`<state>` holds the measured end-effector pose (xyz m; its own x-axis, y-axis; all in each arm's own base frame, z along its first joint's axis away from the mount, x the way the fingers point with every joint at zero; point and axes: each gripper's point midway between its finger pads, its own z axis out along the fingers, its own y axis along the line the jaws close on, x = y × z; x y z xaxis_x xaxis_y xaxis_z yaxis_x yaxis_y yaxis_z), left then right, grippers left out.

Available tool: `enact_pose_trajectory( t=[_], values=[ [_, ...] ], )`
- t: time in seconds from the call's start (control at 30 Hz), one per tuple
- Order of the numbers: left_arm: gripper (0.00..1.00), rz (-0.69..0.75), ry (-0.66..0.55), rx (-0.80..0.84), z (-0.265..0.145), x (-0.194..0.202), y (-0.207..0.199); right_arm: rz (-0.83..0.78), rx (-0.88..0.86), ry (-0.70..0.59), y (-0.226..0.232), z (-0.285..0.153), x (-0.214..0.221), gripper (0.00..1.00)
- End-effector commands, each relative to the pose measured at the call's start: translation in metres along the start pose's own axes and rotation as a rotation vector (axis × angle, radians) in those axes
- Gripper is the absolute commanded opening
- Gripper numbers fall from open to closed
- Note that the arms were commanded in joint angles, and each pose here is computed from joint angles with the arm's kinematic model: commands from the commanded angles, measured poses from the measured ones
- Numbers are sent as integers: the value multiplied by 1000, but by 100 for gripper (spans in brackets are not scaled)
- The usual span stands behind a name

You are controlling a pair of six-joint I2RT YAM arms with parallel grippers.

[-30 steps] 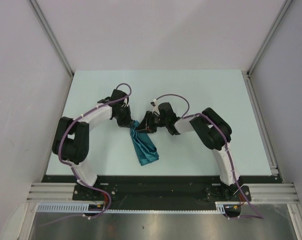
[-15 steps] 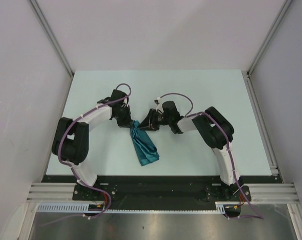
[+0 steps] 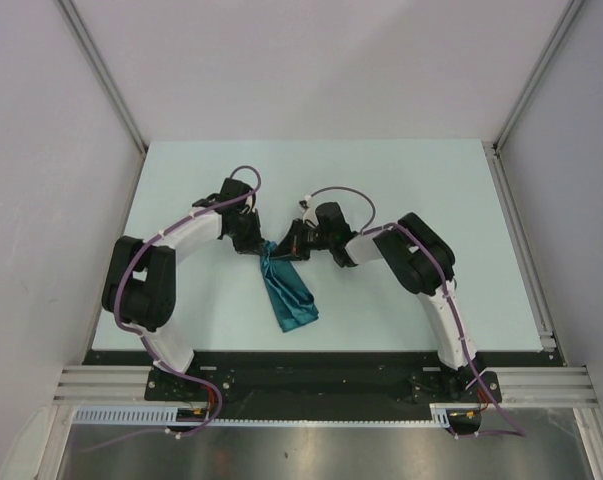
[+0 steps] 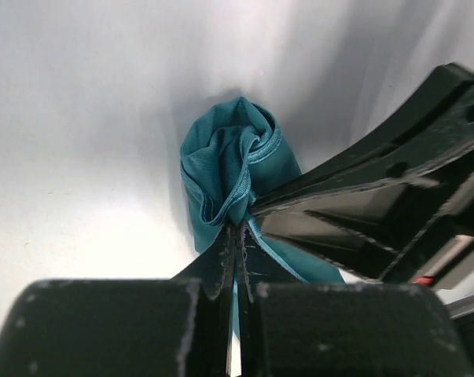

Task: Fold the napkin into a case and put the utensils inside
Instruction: Stuff the top corner of the smaller-rectangle-folded napkin into the folded napkin.

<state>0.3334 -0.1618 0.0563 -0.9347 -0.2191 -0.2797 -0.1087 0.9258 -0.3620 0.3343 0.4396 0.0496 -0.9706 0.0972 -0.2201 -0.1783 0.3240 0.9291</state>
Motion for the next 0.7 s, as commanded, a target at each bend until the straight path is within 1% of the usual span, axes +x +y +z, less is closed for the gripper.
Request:
enact_pose_trajectory(
  t=[0.0, 0.17, 0.2, 0.23, 0.27, 0.33, 0.4, 0.47, 0.53, 0.6, 0.67],
  values=[
    [0, 11, -38, 63, -15, -11, -14, -25, -40, 11, 12, 15, 7, 0],
    [0, -28, 8, 71, -3, 3, -12, -30, -46, -5, 17, 31, -2, 0],
    [0, -30, 11, 76, -2, 5, -12, -34, -17, -14, 12, 32, -4, 0],
    [0, -43, 15, 78, -1, 7, -12, -38, 7, -60, 8, 33, -15, 0],
    [0, -49, 14, 74, -1, 10, -10, -37, 9, -76, 8, 33, -22, 0],
    [0, -68, 13, 71, 0, 13, -8, 10, -39, -159, 17, 25, -43, 0],
    [0, -81, 15, 61, 3, 16, -3, 80, -63, -192, 17, 20, -48, 0],
    [0, -101, 19, 57, 5, 14, -2, 90, -114, -172, 26, 22, -46, 0],
    [0, -109, 27, 46, 8, 13, 0, 92, -106, -133, 25, 24, -37, 0],
    [0, -112, 13, 48, 7, 5, -1, 91, -58, -101, 14, 21, -23, 0],
    [0, -111, 7, 54, 5, 1, -2, 75, -58, -97, 21, 14, -20, 2]
  ],
)
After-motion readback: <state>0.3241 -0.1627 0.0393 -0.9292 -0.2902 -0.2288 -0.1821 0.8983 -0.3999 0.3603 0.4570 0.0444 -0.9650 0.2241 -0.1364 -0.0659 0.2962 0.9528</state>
